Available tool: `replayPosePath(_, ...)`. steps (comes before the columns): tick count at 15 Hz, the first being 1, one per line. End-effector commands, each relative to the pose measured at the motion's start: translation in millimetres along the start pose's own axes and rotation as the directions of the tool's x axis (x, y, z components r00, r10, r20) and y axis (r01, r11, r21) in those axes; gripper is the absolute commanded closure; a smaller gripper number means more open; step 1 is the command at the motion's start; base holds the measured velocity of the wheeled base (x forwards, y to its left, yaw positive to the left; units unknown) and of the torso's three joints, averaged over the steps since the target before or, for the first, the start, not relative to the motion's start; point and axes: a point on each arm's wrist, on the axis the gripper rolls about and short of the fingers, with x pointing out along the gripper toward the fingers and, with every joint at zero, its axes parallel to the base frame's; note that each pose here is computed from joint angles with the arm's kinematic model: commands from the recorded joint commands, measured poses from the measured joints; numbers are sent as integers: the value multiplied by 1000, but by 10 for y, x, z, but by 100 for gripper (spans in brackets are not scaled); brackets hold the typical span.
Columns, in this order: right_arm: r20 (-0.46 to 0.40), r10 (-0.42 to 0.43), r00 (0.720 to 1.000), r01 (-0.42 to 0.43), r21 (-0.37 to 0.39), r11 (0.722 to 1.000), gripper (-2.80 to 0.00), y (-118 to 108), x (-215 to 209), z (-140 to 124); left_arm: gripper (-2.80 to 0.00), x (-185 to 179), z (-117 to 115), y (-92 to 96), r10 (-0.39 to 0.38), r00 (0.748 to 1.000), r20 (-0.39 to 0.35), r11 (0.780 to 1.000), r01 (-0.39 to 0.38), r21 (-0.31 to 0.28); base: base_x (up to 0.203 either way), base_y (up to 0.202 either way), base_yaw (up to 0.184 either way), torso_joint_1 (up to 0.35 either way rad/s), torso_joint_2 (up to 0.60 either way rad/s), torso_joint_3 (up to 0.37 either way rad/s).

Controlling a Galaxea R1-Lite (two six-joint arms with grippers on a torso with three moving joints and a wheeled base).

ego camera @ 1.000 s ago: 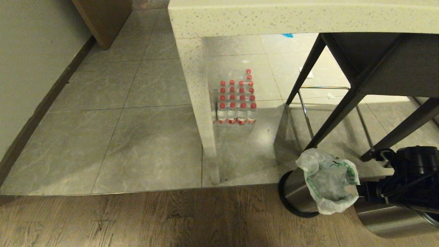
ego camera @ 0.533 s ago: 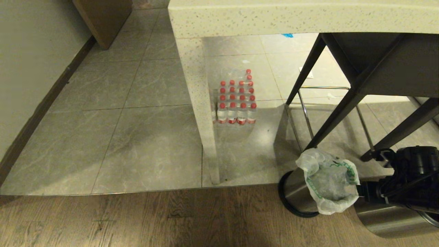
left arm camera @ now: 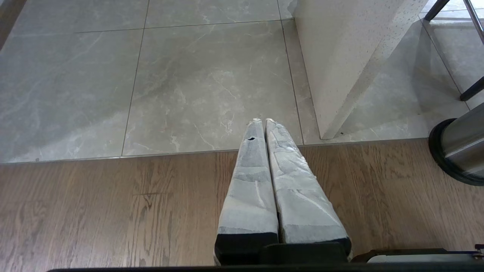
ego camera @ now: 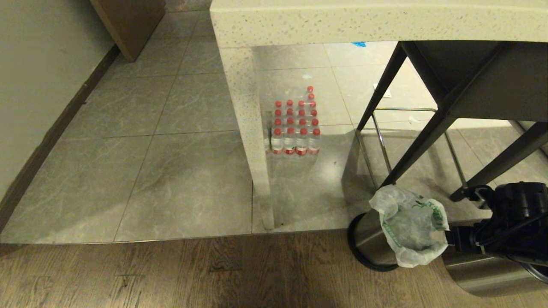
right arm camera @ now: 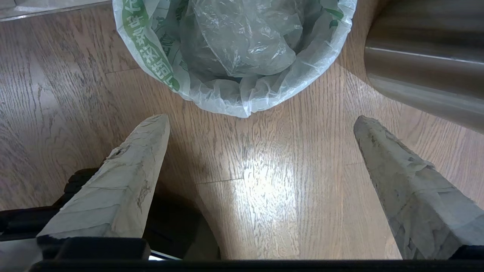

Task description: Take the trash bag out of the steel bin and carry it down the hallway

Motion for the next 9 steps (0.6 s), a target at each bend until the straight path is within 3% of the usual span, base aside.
replayPosePath(1,664,96,742,-98,-34,995,-280,101,-2034,-1921,0,0,-4,0,0,1000,0,1000,0,0,0,0,0,0,0,0)
replayPosePath(9,664,96,742,-98,-34,995,-280,101,-2034,-1921,0,1,-4,0,0,1000,-1,1000,0,0,0,0,0,0,0,0)
